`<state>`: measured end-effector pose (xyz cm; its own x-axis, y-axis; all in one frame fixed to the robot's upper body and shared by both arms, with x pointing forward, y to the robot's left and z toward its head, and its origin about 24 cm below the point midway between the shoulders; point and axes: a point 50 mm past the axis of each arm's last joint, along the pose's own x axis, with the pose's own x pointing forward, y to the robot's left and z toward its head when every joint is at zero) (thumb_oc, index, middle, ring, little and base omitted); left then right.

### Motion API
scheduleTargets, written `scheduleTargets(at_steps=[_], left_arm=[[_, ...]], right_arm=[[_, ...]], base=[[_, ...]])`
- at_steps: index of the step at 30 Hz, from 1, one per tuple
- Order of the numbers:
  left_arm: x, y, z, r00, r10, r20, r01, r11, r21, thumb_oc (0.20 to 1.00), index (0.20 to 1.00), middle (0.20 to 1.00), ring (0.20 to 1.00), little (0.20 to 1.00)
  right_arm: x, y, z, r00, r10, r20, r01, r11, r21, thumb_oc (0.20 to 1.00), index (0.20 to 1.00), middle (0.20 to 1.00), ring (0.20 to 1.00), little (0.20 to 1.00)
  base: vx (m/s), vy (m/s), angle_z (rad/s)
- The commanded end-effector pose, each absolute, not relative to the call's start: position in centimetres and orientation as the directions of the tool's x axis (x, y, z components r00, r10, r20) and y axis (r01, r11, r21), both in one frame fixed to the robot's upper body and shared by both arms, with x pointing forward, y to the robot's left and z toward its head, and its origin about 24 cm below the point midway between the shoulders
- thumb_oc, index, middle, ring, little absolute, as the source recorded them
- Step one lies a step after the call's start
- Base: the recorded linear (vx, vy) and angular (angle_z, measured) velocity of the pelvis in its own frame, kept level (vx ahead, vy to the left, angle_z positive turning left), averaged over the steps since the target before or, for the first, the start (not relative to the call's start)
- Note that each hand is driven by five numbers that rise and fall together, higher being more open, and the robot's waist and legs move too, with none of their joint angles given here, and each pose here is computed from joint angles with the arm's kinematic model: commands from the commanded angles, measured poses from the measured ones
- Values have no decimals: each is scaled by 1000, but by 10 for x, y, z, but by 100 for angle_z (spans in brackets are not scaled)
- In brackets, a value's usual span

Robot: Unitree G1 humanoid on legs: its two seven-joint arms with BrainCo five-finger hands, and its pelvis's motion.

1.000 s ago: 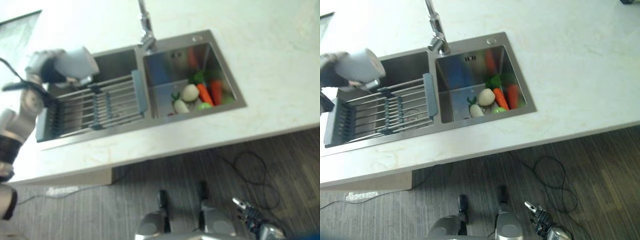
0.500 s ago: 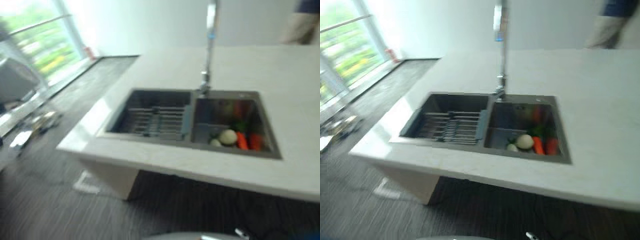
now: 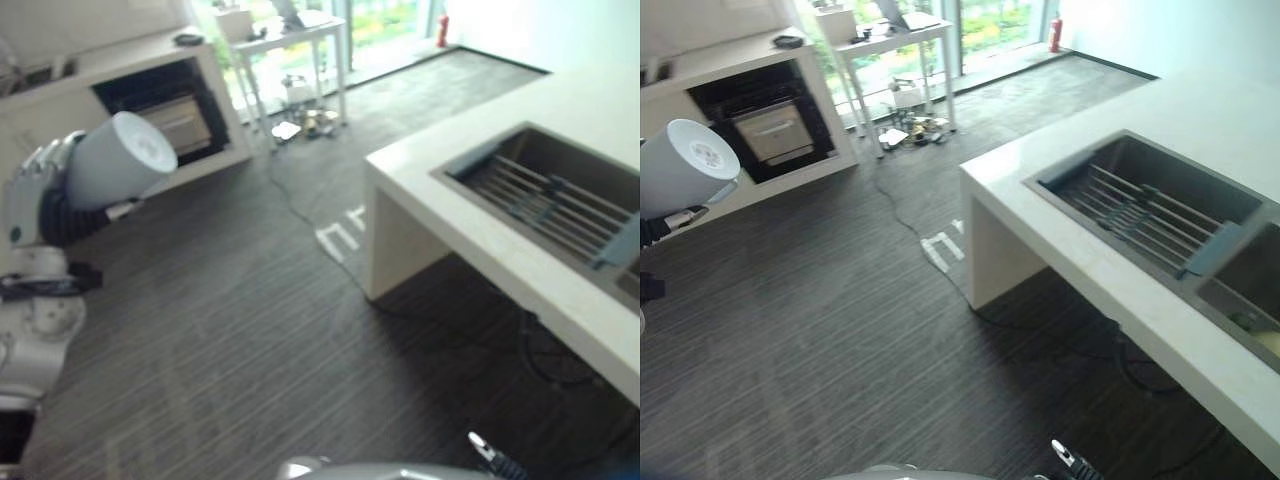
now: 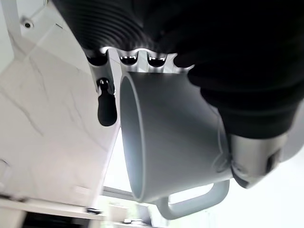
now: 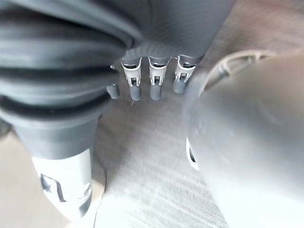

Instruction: Place the dishes in the dishwasher.

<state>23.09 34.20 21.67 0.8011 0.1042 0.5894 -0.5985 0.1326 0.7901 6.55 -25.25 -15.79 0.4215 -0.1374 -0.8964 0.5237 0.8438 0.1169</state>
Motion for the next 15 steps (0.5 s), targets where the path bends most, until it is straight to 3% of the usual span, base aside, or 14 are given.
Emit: scheduleTargets(at_steps=[1, 5, 9, 15], left_arm=[[251, 317, 238, 780, -69, 622, -606, 165, 778, 200, 200, 200, 200, 200], [266, 293, 239, 777, -159, 609, -574, 220, 789, 200, 200, 200, 200, 200], [277, 272, 235, 770, -196, 607, -556, 260, 789, 200, 200, 200, 200, 200], [283, 241, 238, 733, -283, 619, -534, 326, 780, 200, 200, 200, 200, 200]], right_arm=[[81, -248, -157, 464, -120, -878, 525, 835, 163, 1000, 1000, 1000, 1000, 1000], [76, -253, -156, 467, -92, -879, 481, 861, 165, 1000, 1000, 1000, 1000, 1000], [75, -256, -156, 449, -83, -890, 474, 866, 159, 1000, 1000, 1000, 1000, 1000], [67, -250, -161, 338, -70, -939, 489, 865, 112, 1000, 1000, 1000, 1000, 1000]], base=[[153, 255, 144], [157, 140, 204], [201, -23, 40], [380, -205, 82]])
